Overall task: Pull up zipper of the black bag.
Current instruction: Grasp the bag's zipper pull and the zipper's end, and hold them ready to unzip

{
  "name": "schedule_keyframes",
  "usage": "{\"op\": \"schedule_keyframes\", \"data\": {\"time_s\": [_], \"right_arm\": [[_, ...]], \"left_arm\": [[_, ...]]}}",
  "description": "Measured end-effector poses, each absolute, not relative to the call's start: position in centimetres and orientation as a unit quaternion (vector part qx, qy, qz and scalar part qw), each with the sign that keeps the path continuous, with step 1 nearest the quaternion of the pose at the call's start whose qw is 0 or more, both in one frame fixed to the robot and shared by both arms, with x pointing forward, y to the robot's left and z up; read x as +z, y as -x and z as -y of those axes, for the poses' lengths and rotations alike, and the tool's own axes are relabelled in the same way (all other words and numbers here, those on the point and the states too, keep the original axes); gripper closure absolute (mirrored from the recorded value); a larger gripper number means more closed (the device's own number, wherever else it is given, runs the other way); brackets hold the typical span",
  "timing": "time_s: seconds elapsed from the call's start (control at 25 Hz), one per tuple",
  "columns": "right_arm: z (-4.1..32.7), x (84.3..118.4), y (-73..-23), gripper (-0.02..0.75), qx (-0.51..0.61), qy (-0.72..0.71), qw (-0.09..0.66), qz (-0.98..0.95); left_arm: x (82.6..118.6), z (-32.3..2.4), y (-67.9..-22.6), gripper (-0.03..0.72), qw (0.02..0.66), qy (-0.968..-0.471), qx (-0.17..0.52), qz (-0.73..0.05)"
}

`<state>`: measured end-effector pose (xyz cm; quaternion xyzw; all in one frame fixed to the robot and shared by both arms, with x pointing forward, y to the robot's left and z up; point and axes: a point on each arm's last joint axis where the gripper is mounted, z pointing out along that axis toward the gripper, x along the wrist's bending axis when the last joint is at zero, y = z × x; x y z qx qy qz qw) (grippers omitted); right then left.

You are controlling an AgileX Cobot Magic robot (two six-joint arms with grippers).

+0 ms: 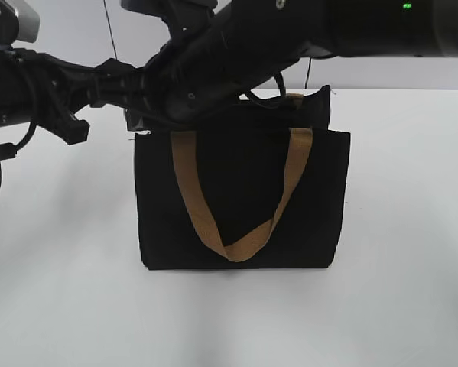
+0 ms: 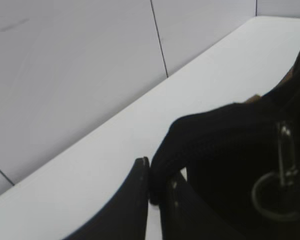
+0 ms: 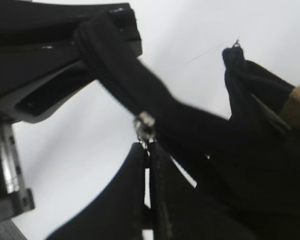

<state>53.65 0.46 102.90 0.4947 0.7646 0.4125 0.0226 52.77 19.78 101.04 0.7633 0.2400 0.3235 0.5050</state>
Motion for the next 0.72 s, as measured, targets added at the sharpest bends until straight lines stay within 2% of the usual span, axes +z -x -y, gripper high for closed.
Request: {"op": "schedule_keyframes", "data": {"time_s": [0.12,0.4,0.56,0.72], "right_arm": [[0.1,104.3,-52.8,0.752,0.406,-0.475,0.021,-0.780],[1.2,105.5,-52.0,0.752,0.383,-0.441,0.001,-0.812],[2.7,105.8,-53.1,0.752,0.388,-0.451,-0.018,-0.804],[3.6,105.8,-53.7,0.752,0.391,-0.452,-0.035,-0.801]], "left_arm": [[100.5,-20.1,-52.4,0.668,0.480,-0.778,0.303,-0.268],[99.4,-20.5,-49.8,0.668,0.468,-0.789,0.254,-0.305],[98.9,-21.4,-48.8,0.669,0.446,-0.778,0.244,-0.369],[99.7,-21.5,-48.3,0.669,0.458,-0.764,0.247,-0.382]]}}
